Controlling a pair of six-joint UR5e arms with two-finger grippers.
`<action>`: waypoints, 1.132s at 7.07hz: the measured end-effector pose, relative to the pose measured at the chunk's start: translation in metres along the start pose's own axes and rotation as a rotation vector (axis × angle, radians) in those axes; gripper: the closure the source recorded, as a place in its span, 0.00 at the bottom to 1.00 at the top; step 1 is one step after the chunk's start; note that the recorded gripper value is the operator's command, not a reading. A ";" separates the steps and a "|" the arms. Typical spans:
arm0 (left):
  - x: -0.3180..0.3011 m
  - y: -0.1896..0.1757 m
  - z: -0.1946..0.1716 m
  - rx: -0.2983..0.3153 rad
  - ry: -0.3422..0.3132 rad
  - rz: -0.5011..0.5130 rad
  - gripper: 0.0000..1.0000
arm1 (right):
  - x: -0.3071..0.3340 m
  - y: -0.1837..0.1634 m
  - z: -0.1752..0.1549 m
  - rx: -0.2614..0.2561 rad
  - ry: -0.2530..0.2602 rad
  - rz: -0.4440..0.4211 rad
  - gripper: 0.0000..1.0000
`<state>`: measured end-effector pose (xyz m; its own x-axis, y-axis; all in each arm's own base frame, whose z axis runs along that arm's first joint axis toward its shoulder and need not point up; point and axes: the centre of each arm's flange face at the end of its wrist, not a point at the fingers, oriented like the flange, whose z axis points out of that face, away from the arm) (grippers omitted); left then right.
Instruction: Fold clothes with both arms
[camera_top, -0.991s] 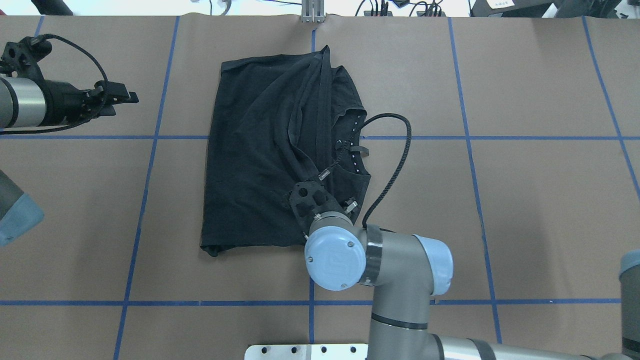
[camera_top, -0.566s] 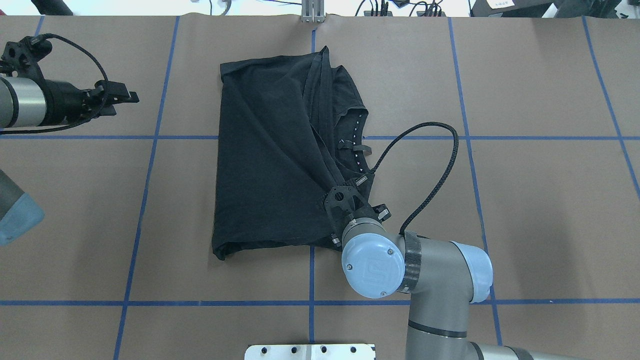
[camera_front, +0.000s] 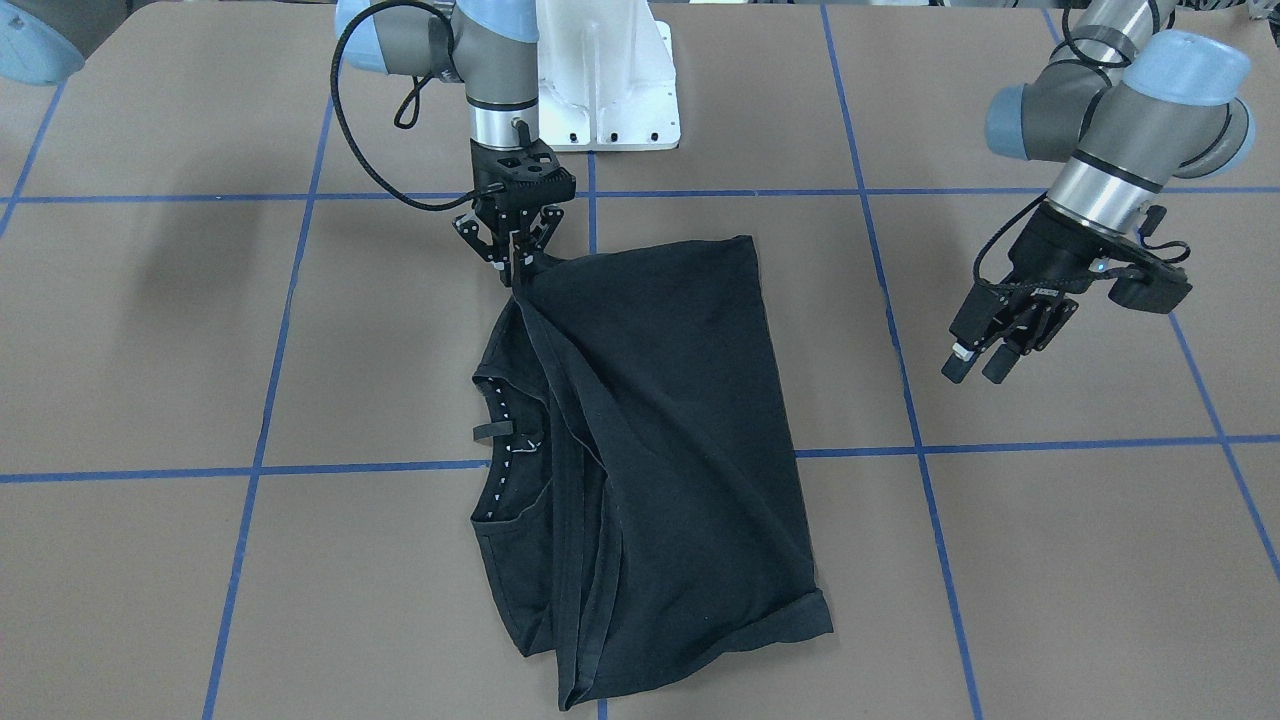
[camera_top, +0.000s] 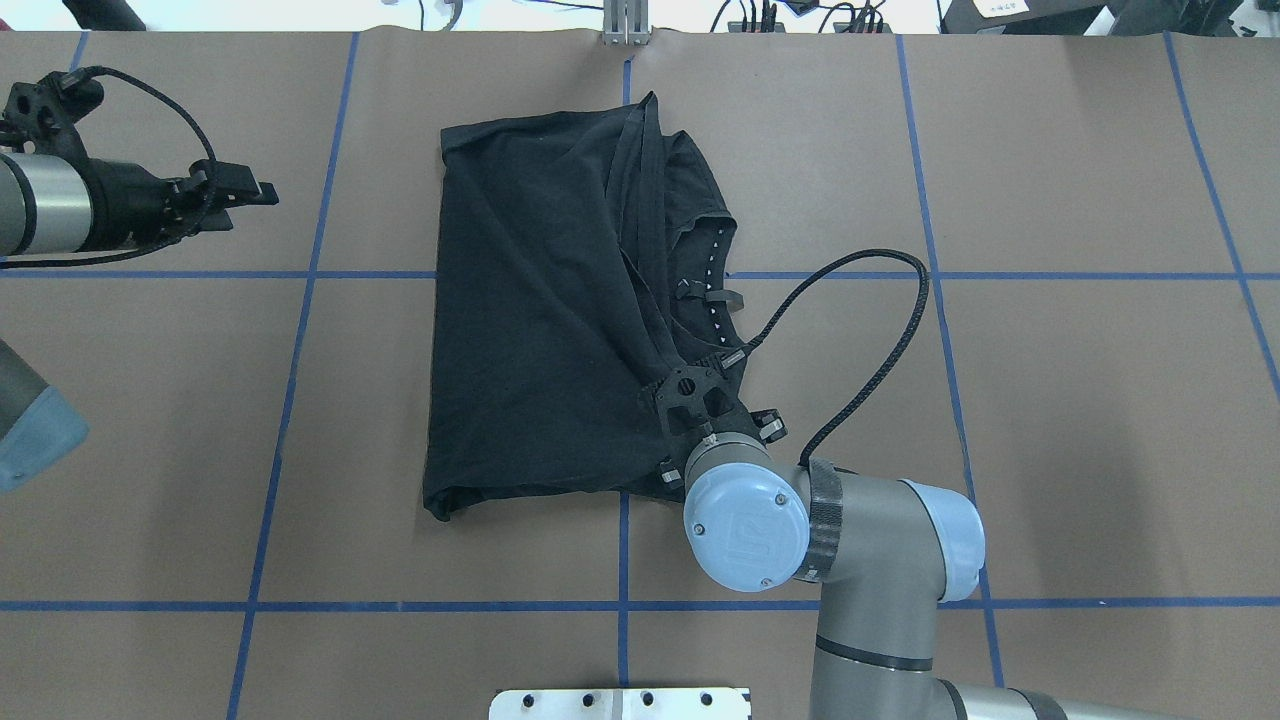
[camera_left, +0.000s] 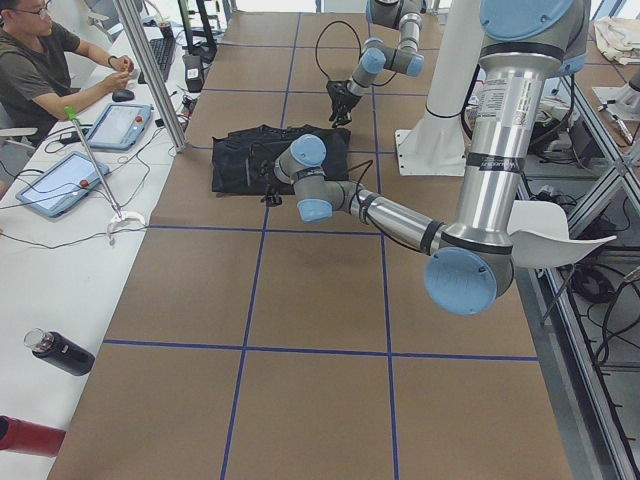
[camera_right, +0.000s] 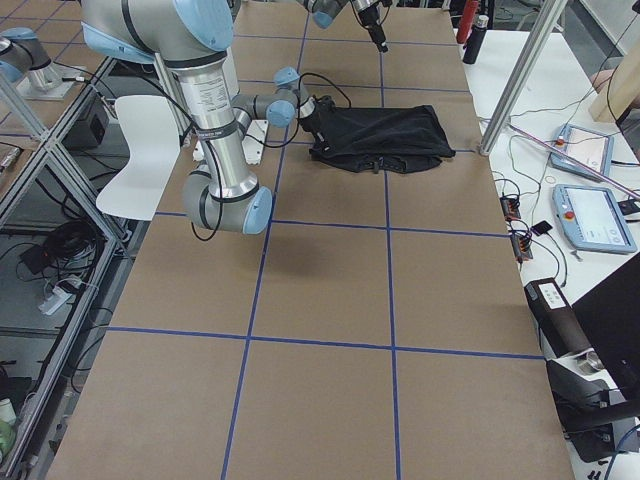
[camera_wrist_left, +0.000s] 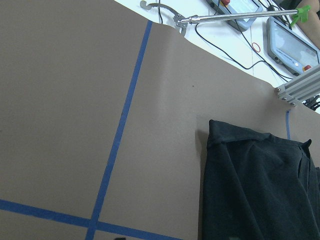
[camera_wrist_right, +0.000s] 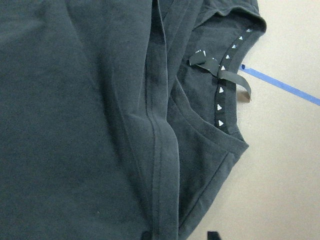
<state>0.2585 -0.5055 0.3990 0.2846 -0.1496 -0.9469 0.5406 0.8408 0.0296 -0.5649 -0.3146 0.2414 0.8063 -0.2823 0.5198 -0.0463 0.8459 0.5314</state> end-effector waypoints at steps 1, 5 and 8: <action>0.000 0.000 0.000 0.000 0.000 0.000 0.26 | -0.002 0.000 -0.002 0.008 -0.023 0.119 0.19; 0.006 0.000 -0.006 0.001 -0.003 -0.001 0.26 | -0.021 0.014 -0.012 -0.027 -0.103 0.927 0.30; 0.011 0.001 -0.011 0.002 -0.001 -0.001 0.26 | -0.025 0.035 -0.002 -0.052 -0.082 1.072 0.29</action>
<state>0.2535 -0.5004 0.3855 0.2849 -0.1505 -0.9467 0.5419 0.8399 0.0295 -0.5858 -0.2772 0.2459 0.3185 0.5902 0.7418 -0.6788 0.6882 -0.2561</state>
